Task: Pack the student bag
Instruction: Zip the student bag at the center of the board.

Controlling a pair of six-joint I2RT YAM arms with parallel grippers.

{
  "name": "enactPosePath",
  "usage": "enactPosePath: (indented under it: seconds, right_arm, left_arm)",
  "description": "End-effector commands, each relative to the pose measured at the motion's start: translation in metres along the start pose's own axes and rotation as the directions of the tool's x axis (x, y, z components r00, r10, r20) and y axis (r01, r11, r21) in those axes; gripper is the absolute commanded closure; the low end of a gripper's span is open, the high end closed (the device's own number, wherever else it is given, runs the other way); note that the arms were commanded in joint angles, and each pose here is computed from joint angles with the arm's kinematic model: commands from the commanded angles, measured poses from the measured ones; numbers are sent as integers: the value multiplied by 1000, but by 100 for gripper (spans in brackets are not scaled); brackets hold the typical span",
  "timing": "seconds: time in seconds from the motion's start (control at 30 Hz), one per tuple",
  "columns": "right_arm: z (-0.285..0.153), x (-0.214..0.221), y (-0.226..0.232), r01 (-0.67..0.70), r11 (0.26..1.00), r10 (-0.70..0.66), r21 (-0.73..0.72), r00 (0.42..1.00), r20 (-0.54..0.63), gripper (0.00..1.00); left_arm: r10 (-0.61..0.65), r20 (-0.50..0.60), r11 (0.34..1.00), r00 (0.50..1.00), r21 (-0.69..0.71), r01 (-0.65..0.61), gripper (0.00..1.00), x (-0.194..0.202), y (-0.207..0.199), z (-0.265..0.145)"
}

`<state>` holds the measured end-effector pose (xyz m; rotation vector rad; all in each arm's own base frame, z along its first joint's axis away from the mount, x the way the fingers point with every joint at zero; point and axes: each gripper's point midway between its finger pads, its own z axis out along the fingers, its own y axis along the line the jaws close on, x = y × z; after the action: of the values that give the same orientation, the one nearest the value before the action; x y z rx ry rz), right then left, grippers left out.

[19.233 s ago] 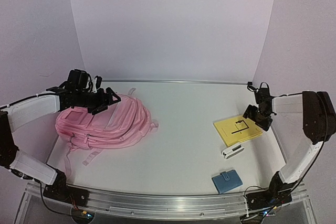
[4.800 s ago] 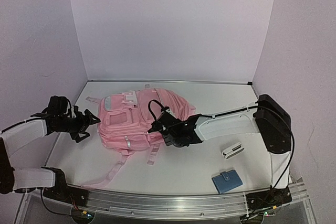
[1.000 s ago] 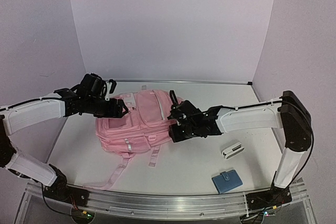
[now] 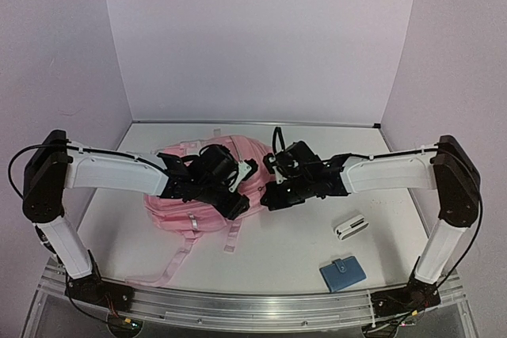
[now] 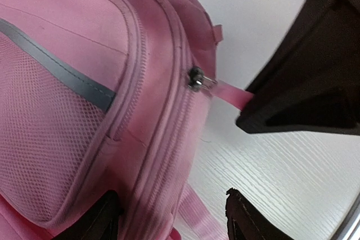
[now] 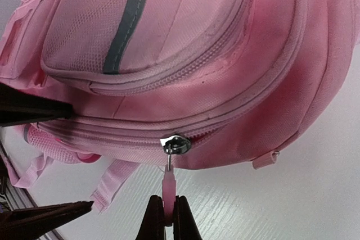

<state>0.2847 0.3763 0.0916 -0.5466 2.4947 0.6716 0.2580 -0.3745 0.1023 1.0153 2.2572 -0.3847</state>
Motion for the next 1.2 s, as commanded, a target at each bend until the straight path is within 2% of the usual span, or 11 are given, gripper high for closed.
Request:
enactPosePath:
  seconds: [0.0,0.1,0.17,0.23,0.4,0.43,0.6,0.73,1.03,1.17]
  right_arm:
    - [-20,-10,38,36,986,-30,-166,999,38,100]
    - [-21,-12,34,21,988,-15,-154,999,43,100]
    - [-22,-16,26,-7,992,14,-128,998,57,100]
    - [-26,-24,14,-49,996,57,-81,994,89,100]
    - [-39,-39,-28,-118,982,91,146,979,181,100]
    - [-42,-42,-34,-127,975,92,180,977,192,100]
    - [-45,-45,-73,-156,926,94,342,977,191,100]
    - [-49,-44,-96,-159,900,98,407,981,166,100]
    - [-49,-65,-144,-146,873,84,466,985,151,100]
    - [-41,-89,-144,-96,899,28,428,986,163,100]
  left_arm:
    - [41,78,991,996,-127,-31,35,-27,15,5]
    - [44,103,989,994,-147,-29,35,-32,15,8]
    - [49,106,985,993,-168,-31,41,-30,18,12]
    - [53,97,979,994,-203,-33,53,-26,24,16]
    - [59,73,966,996,-256,-39,94,-13,33,17]
    - [59,70,965,996,-258,-39,98,-10,33,16]
    - [57,54,964,997,-264,-41,100,6,36,8]
    - [38,44,956,998,-293,-23,100,18,44,-3]
    - [34,14,973,999,-229,-30,100,37,35,-23]
    - [19,-10,983,1000,-182,-21,100,49,30,-30]
